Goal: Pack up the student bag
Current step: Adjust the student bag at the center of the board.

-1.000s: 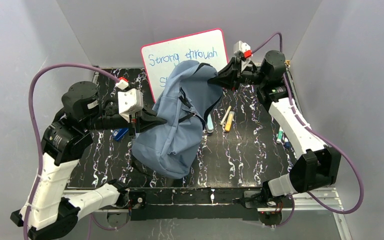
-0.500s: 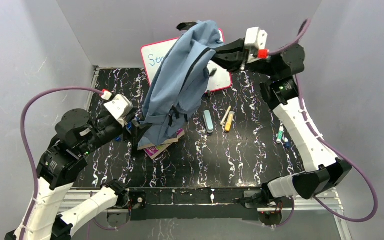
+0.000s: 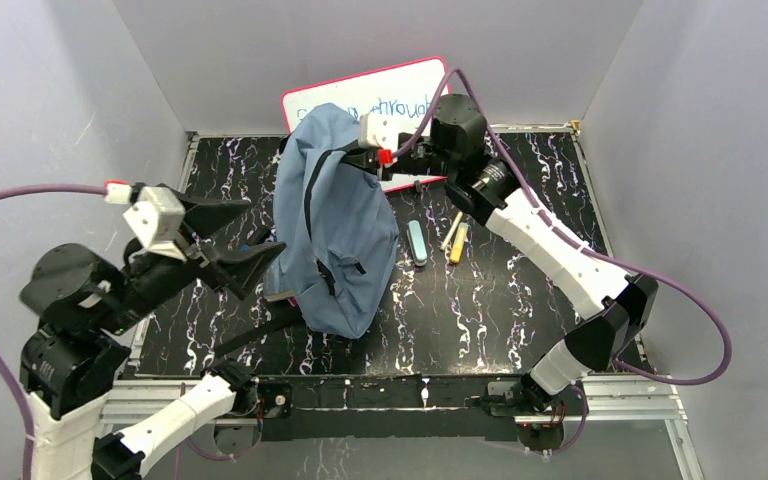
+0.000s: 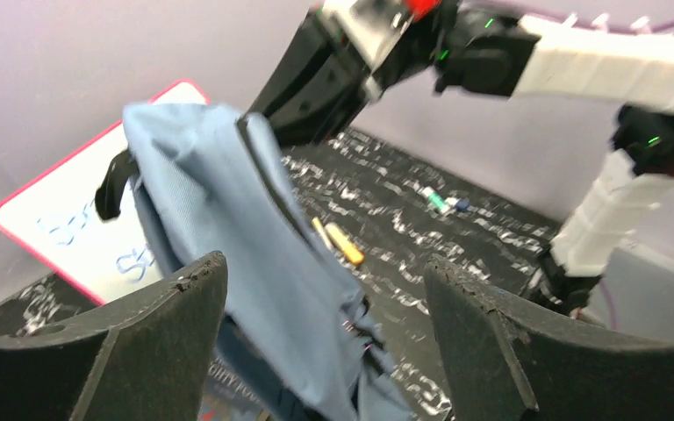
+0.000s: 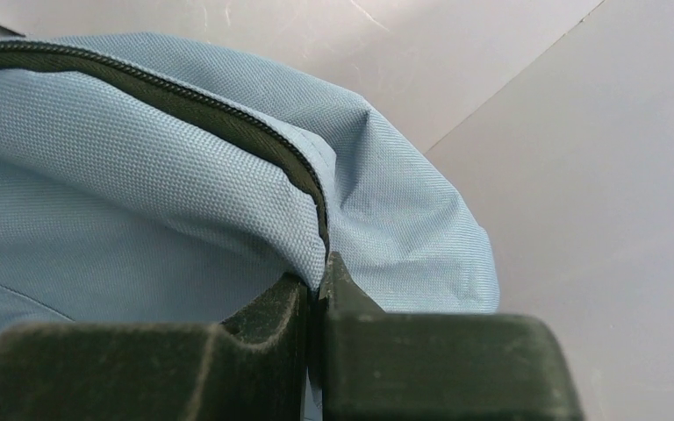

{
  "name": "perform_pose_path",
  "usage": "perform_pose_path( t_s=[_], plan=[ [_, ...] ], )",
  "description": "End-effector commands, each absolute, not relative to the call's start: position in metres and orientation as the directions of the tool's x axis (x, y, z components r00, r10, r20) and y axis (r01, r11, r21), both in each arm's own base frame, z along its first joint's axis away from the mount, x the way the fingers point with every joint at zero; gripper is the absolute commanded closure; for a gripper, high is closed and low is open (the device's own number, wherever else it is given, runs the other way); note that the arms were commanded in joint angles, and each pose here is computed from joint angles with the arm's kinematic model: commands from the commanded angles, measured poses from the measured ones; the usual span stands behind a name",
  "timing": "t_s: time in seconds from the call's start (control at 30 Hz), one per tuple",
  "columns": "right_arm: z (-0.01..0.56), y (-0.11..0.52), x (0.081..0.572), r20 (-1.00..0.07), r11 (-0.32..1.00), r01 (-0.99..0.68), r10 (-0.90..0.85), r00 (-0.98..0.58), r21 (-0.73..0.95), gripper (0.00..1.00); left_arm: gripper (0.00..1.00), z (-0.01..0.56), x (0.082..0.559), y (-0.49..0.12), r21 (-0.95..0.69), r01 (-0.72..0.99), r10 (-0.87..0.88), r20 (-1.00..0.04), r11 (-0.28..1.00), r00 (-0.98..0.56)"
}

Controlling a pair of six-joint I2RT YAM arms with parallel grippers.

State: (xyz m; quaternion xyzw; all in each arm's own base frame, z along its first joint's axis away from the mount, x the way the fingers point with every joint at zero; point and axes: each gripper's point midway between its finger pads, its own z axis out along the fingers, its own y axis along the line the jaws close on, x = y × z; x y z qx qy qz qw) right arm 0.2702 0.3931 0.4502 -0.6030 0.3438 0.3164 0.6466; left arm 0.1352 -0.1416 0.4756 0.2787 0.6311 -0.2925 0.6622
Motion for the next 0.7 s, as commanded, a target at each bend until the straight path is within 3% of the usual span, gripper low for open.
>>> perform_pose_path(
  t_s=[0.0,0.23,0.67],
  plan=[
    [0.513,0.376,0.265,-0.631,0.219,-0.621,0.031,0.775,-0.752,1.0,0.21,0.511,0.119,-0.149,-0.085,0.787,-0.16,-0.987,0.612,0.018],
    [0.506,0.365,0.223,-0.465,0.192,-0.489,0.158,0.871,-0.851,1.0,0.23,0.5,0.168,-0.141,-0.267,0.594,-0.22,-0.964,0.759,-0.153],
    [0.484,0.36,0.194,-0.41,0.12,-0.437,0.193,0.891,-0.892,1.0,0.24,0.471,0.229,-0.16,-0.424,0.347,-0.275,-0.872,0.836,-0.404]
  ],
)
